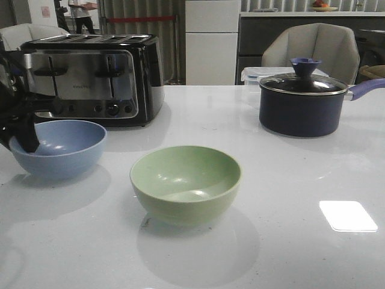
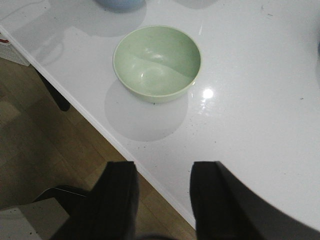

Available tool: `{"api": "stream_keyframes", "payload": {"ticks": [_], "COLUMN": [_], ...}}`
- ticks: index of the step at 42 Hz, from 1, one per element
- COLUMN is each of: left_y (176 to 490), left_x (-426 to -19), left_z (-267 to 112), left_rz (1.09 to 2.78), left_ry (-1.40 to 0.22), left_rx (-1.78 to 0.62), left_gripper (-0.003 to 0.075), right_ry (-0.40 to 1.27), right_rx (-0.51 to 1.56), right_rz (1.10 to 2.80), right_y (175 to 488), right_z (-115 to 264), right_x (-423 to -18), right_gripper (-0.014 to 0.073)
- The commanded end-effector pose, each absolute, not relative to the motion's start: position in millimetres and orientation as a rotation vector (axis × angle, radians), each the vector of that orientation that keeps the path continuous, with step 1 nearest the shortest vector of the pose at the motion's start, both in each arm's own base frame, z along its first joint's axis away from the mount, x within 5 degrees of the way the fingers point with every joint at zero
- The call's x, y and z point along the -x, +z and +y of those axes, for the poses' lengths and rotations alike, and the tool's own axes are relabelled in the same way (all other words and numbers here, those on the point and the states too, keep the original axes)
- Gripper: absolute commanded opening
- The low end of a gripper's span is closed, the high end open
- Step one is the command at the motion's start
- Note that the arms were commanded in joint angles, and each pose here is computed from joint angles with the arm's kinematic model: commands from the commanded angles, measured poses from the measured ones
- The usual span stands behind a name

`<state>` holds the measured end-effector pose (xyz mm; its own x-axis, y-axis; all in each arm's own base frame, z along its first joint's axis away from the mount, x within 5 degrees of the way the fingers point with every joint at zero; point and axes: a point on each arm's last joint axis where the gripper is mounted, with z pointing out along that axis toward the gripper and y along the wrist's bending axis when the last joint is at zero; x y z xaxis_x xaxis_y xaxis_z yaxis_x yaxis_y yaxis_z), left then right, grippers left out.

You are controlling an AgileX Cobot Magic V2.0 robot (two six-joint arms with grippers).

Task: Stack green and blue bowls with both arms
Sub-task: 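Lower the left gripper onto the rim of the light blue bowl and grasp it, then lift the blue bowl with the left gripper and move it above the green bowl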

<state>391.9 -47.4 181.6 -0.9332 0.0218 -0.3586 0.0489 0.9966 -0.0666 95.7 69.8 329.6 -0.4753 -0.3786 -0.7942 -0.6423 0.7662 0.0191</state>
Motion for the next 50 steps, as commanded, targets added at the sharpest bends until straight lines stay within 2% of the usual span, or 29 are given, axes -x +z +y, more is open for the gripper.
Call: {"api": "stream_keyframes", "payload": {"ticks": [1,5,14,22,28,37,50], "left_y": [212,227,287,340,366,366,317], "left_x": [-392,-386,-359,-327,-314,-305,-319], "left_z": [-48,-47,-61,-94,-127,-167,-206], "left_rz": [2.687,2.662,2.538,2.454,2.416,2.346,2.468], "left_ry": [-0.11,-0.113,-0.174,-0.28,-0.33,-0.386,-0.47], "left_rx": [-0.054,-0.06,-0.185,-0.432,-0.586,-0.709,-0.78], "left_gripper": [0.0093,0.0093,0.0093,0.0093,0.0093,0.0093,0.0093], "right_ry": [0.405,0.405,0.405,0.405,0.405,0.405,0.405], "right_rx": [0.738,0.738,0.738,0.738,0.738,0.738,0.738], "right_rz": [2.036,2.036,2.036,2.036,2.036,2.036,2.036], "right_y": [343,343,343,343,343,343,343], "right_z": [71,71,71,71,71,71,71], "right_x": [-98,-98,-98,-98,-98,-98,-98], "right_gripper": [0.0384,0.0384,0.0384,0.0384,0.0384,0.0384,0.0384]}}
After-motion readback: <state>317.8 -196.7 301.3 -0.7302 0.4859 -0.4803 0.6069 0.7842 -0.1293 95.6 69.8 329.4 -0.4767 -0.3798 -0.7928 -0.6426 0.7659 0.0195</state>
